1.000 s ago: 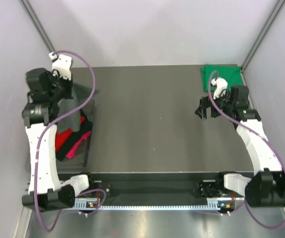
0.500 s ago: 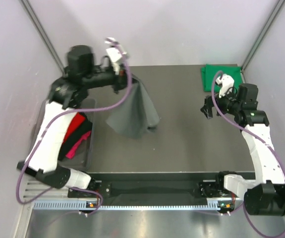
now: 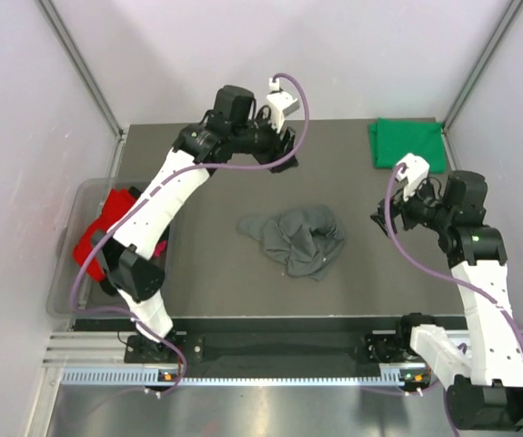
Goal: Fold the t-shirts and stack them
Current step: Move the tshirt to the center of the board, then flatten the tshirt out
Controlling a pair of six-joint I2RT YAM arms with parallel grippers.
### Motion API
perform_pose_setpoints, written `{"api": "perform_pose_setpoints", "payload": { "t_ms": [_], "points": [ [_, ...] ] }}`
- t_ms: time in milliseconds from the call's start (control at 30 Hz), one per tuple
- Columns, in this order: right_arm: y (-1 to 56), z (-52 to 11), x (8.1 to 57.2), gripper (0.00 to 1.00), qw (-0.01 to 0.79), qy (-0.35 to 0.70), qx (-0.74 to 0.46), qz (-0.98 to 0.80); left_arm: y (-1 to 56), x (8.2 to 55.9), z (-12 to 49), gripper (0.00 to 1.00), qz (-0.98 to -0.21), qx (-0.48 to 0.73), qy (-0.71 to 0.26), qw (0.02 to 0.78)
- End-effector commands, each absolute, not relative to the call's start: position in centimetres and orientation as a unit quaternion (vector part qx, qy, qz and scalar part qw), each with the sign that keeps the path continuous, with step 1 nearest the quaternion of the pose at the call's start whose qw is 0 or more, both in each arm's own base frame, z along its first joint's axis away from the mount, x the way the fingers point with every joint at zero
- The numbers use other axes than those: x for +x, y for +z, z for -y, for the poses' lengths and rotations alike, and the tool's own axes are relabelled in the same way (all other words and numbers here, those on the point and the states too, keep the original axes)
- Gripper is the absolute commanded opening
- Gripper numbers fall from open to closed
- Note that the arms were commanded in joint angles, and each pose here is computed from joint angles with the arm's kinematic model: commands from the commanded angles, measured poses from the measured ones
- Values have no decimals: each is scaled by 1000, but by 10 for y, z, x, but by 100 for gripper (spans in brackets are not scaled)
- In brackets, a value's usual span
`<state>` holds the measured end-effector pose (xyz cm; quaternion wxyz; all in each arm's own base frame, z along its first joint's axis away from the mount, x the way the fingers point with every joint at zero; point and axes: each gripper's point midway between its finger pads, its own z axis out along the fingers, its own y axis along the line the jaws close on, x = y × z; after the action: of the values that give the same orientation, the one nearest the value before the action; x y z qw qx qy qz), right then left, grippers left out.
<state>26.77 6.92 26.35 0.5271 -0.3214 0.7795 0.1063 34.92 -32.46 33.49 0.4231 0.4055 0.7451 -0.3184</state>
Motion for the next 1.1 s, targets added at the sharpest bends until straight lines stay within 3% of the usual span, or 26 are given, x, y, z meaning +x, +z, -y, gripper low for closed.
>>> {"api": "perform_pose_setpoints", "payload": {
  "t_ms": [0,67,300,467,833,1067],
  "points": [
    [243,-97,251,88,490,160,-397,-760,370,410,286,63,-761,317,-221,521],
    [230,-108,247,86,469,171,-425,-755,358,415,263,64,-777,298,-208,513],
    [192,-149,246,75,416,158,-543,-712,310,362,189,63,-812,267,-187,485],
    [166,-202,232,75,351,192,-621,-674,261,341,135,61,-856,181,-200,442],
    [92,-217,248,78,275,130,-655,-692,284,310,80,61,-839,120,-184,498],
    [66,-218,269,77,270,95,-646,-708,288,304,72,61,-834,86,-211,503]
  ]
}}
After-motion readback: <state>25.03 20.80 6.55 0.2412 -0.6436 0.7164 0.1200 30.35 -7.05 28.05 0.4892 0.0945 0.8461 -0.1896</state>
